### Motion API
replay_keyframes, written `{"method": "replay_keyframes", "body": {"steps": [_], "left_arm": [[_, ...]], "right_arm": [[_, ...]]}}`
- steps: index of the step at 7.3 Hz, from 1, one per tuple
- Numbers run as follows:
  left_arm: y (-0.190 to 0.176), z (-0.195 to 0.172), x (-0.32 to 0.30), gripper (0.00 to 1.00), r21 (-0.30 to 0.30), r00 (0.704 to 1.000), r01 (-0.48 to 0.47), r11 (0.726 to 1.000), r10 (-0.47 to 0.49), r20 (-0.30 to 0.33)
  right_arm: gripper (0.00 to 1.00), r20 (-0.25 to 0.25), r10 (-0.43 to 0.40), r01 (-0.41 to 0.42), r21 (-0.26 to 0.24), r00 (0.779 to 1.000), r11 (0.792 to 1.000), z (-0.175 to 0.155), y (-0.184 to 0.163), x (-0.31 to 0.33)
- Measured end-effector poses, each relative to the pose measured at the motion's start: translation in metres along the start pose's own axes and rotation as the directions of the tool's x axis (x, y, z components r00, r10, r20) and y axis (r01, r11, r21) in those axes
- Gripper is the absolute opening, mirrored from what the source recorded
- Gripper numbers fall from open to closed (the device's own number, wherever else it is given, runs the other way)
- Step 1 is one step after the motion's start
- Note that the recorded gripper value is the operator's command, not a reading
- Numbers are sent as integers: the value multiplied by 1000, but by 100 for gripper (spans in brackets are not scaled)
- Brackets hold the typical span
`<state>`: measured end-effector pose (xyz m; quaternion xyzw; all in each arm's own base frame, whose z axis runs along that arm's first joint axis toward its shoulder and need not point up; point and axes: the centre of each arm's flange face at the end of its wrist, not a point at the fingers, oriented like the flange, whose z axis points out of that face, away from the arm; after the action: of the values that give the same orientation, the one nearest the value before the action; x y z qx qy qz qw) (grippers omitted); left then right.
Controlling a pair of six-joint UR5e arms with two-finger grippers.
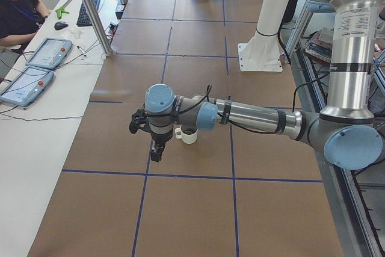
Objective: Left arm hands cup to right arm to dump lemon
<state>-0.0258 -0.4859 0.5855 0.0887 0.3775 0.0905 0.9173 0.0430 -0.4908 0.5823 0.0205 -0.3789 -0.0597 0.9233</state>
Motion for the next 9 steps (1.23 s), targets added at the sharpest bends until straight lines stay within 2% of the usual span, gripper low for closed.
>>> {"method": "replay_keyframes", "body": {"steps": [3, 5, 7, 8, 9], "left_arm": [[38, 60, 50, 100, 36, 995, 89, 995, -87, -57], [53, 87, 87, 100, 18, 980, 172, 985, -170, -100], [57, 113, 133, 100, -14, 971, 227, 974, -227, -78], [59, 124, 146, 81, -25, 970, 234, 972, -235, -64], [61, 131, 152, 20, -30, 970, 237, 971, -238, -53]], "right_arm": [[100, 5, 1, -1, 0, 1000, 1000, 0, 0, 0], [100, 6, 1, -1, -1, 1000, 1000, 0, 0, 0], [100, 6, 1, -1, 0, 1000, 1000, 0, 0, 0], [100, 9, 1, -1, 0, 1000, 1000, 0, 0, 0], [100, 14, 1, -1, 0, 1000, 1000, 1, 0, -1]]}}
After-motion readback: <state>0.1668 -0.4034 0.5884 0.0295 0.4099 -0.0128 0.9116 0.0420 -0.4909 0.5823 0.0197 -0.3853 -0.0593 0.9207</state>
